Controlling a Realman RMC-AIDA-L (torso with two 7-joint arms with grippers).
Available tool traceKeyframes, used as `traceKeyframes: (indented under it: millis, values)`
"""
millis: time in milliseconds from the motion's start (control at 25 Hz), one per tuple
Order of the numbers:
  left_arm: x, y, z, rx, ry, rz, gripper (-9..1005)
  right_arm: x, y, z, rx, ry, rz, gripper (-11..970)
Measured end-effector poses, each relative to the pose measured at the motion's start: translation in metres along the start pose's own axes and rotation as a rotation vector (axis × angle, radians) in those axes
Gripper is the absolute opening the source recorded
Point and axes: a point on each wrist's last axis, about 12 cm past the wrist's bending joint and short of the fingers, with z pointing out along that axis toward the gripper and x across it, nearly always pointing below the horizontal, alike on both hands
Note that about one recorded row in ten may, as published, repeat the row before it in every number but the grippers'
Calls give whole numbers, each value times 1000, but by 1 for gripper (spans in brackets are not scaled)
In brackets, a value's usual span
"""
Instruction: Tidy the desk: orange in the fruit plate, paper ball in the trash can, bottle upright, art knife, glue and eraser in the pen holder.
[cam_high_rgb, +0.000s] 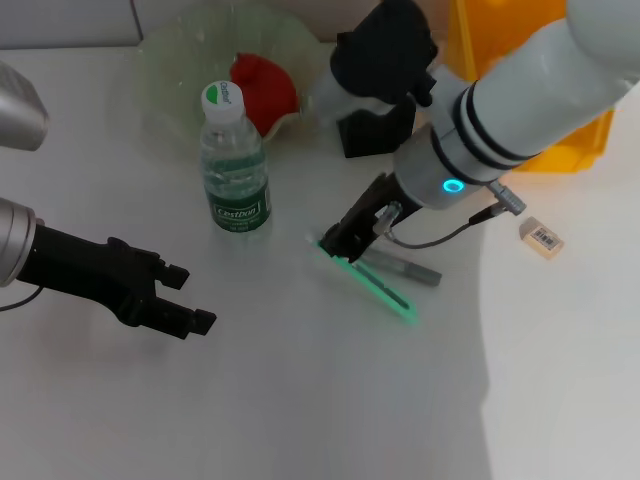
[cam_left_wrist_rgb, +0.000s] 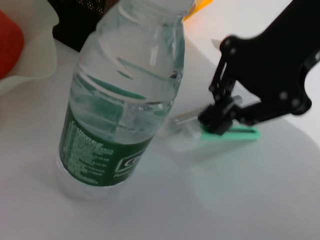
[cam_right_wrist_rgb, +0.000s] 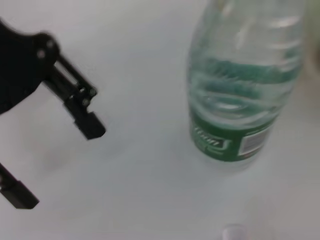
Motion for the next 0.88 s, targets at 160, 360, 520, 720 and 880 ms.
traceKeyframes:
  millis: [160,360,520,720,880]
  values:
    - [-2,0,0,2,1,3,840,2,-3,-24,13,-74,23,71]
    - [-7,-1,-1,9,0,12,840,12,-9,-51,32,-148,62,70]
    - [-11,-1,-1,17,0,19,841,21,-15,-68,75,-201,86,69]
    - [-13,-1,-1,19,-2,23,841,32,-29,-100,125,-334,133,68]
    - [-16,-2,0,19,-4,27,841,40,-47,-131,124,-508,188,67]
